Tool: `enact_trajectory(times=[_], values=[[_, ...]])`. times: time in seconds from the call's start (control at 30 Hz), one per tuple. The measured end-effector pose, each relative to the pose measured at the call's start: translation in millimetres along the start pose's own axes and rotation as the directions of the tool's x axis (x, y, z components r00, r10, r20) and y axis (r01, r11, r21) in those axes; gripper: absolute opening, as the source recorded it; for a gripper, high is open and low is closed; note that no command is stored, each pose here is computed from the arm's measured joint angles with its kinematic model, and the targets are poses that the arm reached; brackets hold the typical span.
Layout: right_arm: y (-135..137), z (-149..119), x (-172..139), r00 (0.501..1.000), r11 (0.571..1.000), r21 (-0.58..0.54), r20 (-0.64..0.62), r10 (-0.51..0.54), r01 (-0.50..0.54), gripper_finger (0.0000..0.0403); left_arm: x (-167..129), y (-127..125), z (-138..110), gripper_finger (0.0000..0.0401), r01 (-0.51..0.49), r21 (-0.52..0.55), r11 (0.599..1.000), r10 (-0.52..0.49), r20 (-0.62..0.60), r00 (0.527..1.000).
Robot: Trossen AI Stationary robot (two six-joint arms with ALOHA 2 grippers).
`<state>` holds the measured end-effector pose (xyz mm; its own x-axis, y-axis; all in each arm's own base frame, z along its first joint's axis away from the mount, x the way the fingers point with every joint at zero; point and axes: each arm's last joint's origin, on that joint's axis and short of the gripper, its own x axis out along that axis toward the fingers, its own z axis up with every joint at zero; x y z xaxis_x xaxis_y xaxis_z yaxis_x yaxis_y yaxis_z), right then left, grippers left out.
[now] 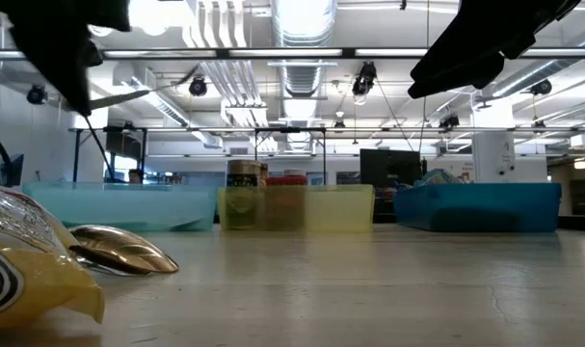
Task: Pick & Place Food Item
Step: Put the blue spoon into the green bin
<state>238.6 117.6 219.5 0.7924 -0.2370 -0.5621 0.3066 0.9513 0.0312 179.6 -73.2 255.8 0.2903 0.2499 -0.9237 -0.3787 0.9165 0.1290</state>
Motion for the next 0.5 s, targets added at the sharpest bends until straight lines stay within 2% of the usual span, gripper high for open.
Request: enact_trajectory(times=[0.17, 0.3, 0.5], values=[[-0.2, -0.5, 0.1, 1.000, 1.000, 0.001, -0.001, -0.001, 0.001, 0.0224, 4.2, 46.2, 26.9, 0.0043, -0.090, -0.172, 0.981, 0.078, -0.077, 0.994], [-0.5, -1.4, 0.4, 1.000, 1.000, 0.001, -0.003, -0.002, 0.002, 0.0224, 13.0, 87.0, 41.2, 0.0043, -0.079, -0.280, 0.957, 0.032, -0.169, 0.985], [-1.4, -3.7, 1.0, 1.000, 1.000, 0.018, -0.008, -0.005, 0.005, 0.0224, 24.9, 145.3, 42.3, 0.0043, -0.152, -0.464, 0.873, 0.039, -0.243, 0.969]])
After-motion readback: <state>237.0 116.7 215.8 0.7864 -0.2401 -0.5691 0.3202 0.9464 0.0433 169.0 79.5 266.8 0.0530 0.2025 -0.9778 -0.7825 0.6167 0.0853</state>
